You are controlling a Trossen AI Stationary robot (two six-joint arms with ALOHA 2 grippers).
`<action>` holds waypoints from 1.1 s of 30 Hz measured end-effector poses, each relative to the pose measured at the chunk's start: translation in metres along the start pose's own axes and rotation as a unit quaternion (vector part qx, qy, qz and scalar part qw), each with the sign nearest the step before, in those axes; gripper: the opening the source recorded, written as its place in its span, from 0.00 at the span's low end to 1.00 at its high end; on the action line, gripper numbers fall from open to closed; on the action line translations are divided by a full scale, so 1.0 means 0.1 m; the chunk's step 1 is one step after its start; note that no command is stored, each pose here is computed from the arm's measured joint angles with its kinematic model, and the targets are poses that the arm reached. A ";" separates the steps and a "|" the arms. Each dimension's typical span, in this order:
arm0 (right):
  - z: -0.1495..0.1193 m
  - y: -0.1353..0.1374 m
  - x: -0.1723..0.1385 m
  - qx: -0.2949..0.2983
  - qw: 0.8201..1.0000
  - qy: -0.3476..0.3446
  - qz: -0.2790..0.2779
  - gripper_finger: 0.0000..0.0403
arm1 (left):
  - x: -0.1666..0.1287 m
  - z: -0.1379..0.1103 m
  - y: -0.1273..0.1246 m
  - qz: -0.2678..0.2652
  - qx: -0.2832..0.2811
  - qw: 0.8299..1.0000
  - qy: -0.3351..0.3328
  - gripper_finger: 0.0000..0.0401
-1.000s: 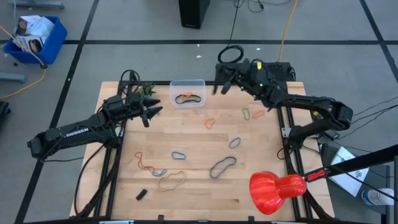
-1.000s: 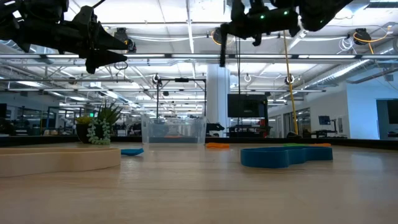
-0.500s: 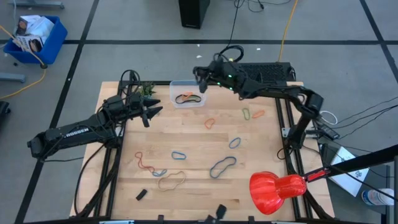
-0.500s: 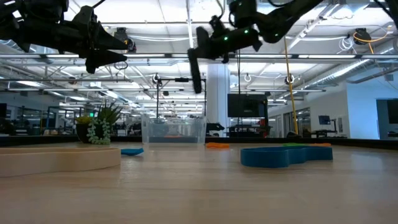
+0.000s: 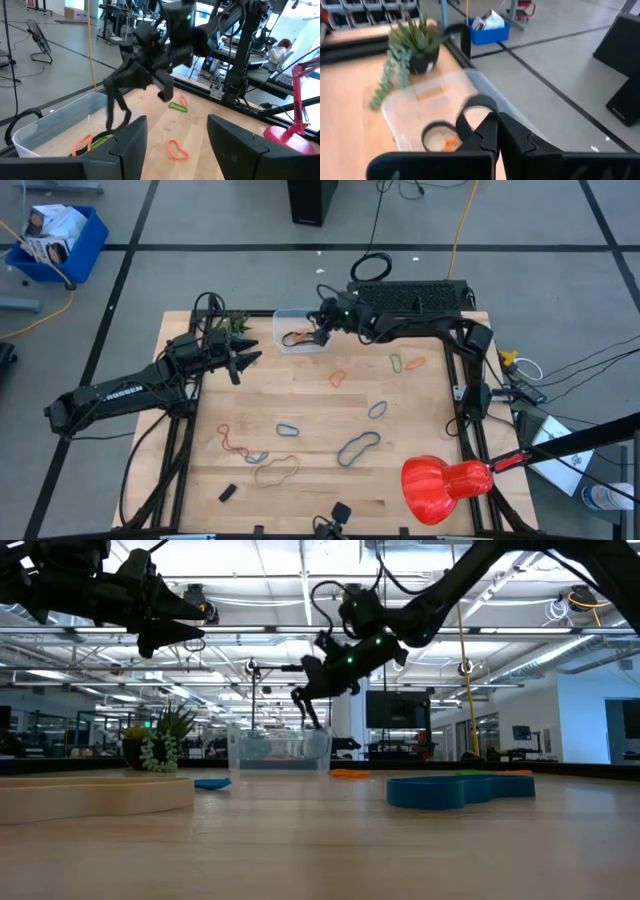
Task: Pick and place rubber bands into bin
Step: Put the black rubber band into the transparent bin
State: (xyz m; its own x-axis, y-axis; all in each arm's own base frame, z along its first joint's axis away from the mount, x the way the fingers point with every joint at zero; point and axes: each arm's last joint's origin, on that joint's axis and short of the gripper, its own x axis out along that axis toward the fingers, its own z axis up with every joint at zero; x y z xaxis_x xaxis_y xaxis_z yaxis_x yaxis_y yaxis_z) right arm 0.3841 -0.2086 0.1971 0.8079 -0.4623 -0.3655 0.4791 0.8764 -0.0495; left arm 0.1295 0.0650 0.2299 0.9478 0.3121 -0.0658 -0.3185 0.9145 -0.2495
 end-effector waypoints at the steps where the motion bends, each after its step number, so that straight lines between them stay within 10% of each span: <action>1: -0.03 0.00 0.02 0.000 1.000 0.004 0.000 0.00 | 0.00 0.00 0.00 0.000 0.000 1.000 0.000 0.53; 33: -0.10 0.04 0.03 -0.001 0.999 0.034 0.005 0.08 | 0.00 0.00 0.00 0.000 0.000 1.000 0.000 0.53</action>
State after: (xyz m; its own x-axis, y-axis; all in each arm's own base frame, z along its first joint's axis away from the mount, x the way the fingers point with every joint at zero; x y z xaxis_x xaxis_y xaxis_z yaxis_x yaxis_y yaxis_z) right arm 0.3852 -0.2047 0.1862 0.7869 -0.4436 -0.4289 0.4707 0.8810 -0.0476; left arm 0.1295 0.0650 0.2299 0.9477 0.3121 -0.0662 -0.3186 0.9146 -0.2492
